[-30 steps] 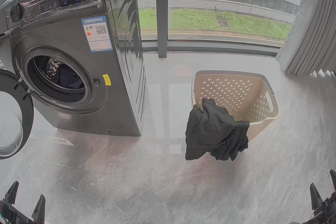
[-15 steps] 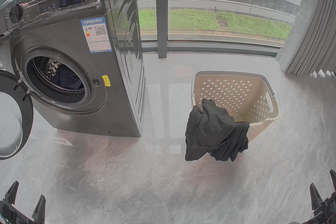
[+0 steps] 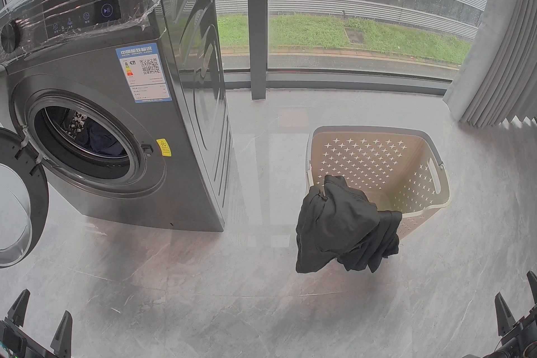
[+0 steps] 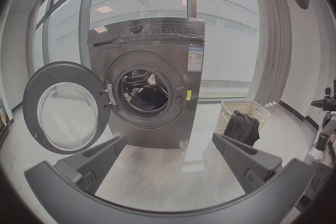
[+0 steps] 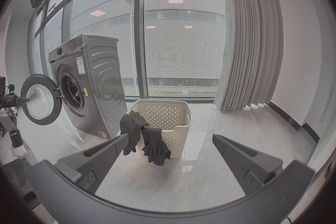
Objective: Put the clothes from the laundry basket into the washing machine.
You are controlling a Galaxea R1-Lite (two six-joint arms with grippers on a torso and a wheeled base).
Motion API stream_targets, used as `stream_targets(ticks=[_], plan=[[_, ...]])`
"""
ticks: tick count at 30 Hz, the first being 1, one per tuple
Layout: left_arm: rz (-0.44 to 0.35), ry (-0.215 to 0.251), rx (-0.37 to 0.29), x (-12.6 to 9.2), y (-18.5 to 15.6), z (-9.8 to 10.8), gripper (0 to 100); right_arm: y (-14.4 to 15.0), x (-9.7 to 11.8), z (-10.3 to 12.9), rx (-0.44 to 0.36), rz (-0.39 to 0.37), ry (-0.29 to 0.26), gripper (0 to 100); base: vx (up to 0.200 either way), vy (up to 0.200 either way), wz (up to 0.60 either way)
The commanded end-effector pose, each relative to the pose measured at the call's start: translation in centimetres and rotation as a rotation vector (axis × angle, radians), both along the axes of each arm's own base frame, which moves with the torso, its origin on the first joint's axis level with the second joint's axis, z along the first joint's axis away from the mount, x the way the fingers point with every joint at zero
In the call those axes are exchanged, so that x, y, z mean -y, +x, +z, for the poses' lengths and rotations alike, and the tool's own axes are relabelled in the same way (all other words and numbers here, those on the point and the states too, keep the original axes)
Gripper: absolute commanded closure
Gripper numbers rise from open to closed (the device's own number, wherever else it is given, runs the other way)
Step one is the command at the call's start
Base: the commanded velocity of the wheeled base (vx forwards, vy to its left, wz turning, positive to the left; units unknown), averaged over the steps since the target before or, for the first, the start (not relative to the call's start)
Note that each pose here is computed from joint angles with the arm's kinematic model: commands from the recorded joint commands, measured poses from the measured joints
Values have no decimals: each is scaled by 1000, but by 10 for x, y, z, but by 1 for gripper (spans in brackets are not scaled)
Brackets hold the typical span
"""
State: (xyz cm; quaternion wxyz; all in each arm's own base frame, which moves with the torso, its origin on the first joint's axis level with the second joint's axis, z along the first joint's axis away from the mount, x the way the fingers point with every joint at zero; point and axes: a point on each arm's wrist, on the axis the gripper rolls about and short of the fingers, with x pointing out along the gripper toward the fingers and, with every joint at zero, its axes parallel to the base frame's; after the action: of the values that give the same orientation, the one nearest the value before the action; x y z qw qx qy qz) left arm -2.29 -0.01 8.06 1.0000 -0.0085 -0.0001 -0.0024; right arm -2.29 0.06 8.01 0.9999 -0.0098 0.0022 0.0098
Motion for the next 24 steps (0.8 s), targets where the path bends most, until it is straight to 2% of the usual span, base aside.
stream_targets(ticks=[1, 12, 20, 21, 24], plan=[[-1, 3, -3, 0, 0, -5, 0, 0, 0, -4, -3, 0, 0, 0, 0, -200, 0], [2, 8, -3, 0, 0, -5, 0, 0, 0, -5, -2, -13, 10, 0, 0, -200, 0], [0, 8, -3, 0, 0, -5, 0, 0, 1, -4, 5, -40, 32, 0, 0, 0, 0], [0, 8, -3, 0, 0, -5, 0, -1, 1, 0, 34, -35, 29, 0, 0, 0, 0], [0, 8, -3, 0, 0, -5, 0, -11, 1, 43, 178, -34, 28, 0, 0, 0, 0]])
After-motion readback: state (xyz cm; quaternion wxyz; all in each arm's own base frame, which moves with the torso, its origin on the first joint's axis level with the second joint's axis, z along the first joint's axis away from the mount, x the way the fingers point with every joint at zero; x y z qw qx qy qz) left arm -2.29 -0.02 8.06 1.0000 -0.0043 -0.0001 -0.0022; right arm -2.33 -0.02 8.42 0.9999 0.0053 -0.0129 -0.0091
